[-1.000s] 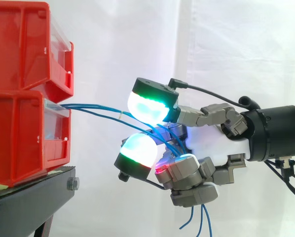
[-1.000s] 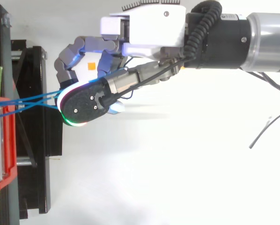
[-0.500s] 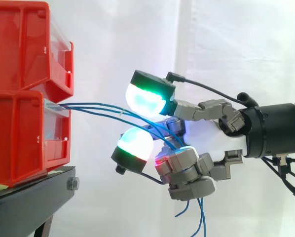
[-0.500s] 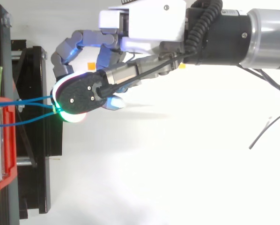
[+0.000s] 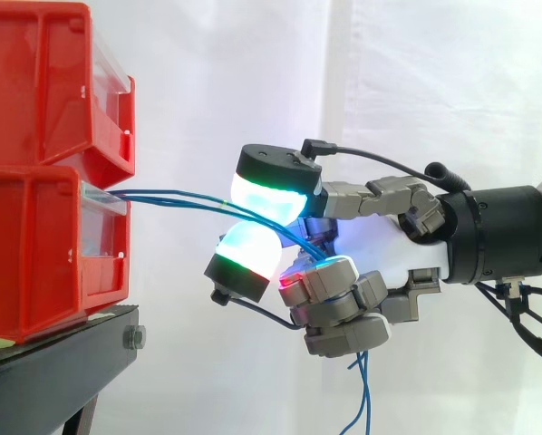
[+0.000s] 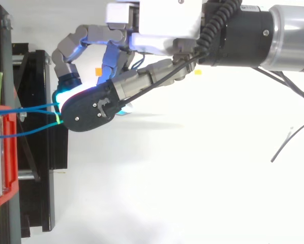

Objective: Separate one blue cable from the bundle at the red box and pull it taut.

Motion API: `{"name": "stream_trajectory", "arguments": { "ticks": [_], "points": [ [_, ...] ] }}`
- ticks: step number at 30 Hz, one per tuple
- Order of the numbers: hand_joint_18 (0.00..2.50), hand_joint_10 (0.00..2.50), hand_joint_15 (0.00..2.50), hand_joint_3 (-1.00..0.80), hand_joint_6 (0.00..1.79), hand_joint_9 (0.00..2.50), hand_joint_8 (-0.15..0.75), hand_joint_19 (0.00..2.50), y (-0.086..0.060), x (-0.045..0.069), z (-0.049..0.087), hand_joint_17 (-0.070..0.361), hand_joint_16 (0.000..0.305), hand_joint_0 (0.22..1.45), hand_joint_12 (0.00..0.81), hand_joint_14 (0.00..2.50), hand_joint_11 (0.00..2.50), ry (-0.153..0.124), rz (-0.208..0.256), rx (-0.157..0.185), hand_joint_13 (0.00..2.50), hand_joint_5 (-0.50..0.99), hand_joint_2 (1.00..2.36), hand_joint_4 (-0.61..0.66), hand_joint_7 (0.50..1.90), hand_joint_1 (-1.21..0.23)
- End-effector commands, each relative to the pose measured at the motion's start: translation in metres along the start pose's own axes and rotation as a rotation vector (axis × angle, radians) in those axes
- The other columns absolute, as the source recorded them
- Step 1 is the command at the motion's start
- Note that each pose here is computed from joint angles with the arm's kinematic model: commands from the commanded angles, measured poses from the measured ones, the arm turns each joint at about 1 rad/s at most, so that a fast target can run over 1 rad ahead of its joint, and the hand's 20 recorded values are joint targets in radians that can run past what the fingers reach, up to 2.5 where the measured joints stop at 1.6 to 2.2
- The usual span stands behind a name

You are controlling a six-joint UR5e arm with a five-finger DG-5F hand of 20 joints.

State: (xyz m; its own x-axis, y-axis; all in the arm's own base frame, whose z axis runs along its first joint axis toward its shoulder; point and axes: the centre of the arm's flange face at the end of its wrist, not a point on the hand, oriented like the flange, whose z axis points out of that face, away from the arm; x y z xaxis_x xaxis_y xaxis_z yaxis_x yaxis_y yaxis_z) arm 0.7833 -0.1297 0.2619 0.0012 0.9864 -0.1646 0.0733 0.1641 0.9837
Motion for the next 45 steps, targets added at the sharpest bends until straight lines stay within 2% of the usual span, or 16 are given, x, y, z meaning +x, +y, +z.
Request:
{"name": "stream_trajectory", "arguments": {
  "ticks": [1,8,17,22,26,27,29,31,37,38,42,45],
  "points": [
    [1.11,0.01,1.56,-0.10,0.88,1.30,0.296,1.64,0.001,0.001,0.000,0.092,0.041,0.62,0.368,1.39,1.71,0.001,0.000,-0.002,0.97,-0.16,1.02,0.05,1.21,-0.72],
    [1.08,0.01,1.61,-0.06,0.89,1.29,0.288,1.64,0.001,0.006,0.001,0.091,0.040,0.64,0.365,1.32,1.73,-0.005,-0.004,0.001,0.96,-0.16,1.02,0.00,1.27,-0.75],
    [1.07,0.01,1.63,-0.07,0.90,1.28,0.291,1.63,0.002,0.012,0.001,0.089,0.039,0.65,0.361,1.28,1.72,0.002,-0.020,0.004,0.95,-0.16,1.02,-0.02,1.26,-0.77],
    [1.07,0.01,1.64,-0.07,0.90,1.29,0.289,1.63,0.007,0.014,0.001,0.086,0.038,0.65,0.362,1.28,1.72,0.004,-0.055,-0.001,0.95,-0.17,1.02,-0.02,1.26,-0.77],
    [1.07,0.01,1.61,-0.06,0.90,1.29,0.294,1.62,0.010,0.017,-0.003,0.087,0.039,0.65,0.360,1.30,1.73,0.013,-0.101,0.022,0.95,-0.17,1.02,-0.02,1.26,-0.77],
    [1.07,0.01,1.63,-0.07,0.90,1.29,0.295,1.63,0.009,0.021,-0.009,0.087,0.039,0.65,0.360,1.29,1.73,0.030,-0.125,0.067,0.94,-0.17,1.02,-0.02,1.25,-0.77],
    [1.07,0.01,1.61,-0.07,0.90,1.29,0.287,1.62,0.010,0.024,-0.011,0.086,0.038,0.65,0.360,1.30,1.71,0.034,-0.129,0.083,0.94,-0.17,1.02,-0.02,1.26,-0.77],
    [1.06,0.01,1.62,-0.07,0.90,1.29,0.287,1.62,0.010,0.026,-0.012,0.085,0.038,0.65,0.360,1.30,1.72,0.026,-0.131,0.096,0.94,-0.17,1.02,-0.02,1.25,-0.77],
    [1.06,0.01,1.64,-0.07,0.90,1.29,0.293,1.64,0.014,0.033,-0.012,0.085,0.038,0.65,0.359,1.29,1.73,0.024,-0.133,0.096,0.93,-0.17,1.02,-0.02,1.25,-0.77],
    [1.06,0.01,1.61,-0.07,0.90,1.29,0.298,1.63,0.013,0.039,-0.012,0.084,0.038,0.65,0.358,1.30,1.72,0.024,-0.135,0.103,0.93,-0.17,1.02,-0.02,1.25,-0.77],
    [1.06,0.01,1.63,-0.07,0.90,1.29,0.287,1.63,0.013,0.045,-0.013,0.085,0.038,0.65,0.358,1.30,1.72,0.023,-0.139,0.120,0.93,-0.17,1.02,-0.02,1.25,-0.77],
    [1.06,0.01,1.62,-0.07,0.90,1.29,0.294,1.63,0.016,0.050,-0.013,0.085,0.038,0.65,0.361,1.30,1.72,0.022,-0.139,0.117,0.93,-0.17,1.02,-0.02,1.25,-0.77]
  ]
}}
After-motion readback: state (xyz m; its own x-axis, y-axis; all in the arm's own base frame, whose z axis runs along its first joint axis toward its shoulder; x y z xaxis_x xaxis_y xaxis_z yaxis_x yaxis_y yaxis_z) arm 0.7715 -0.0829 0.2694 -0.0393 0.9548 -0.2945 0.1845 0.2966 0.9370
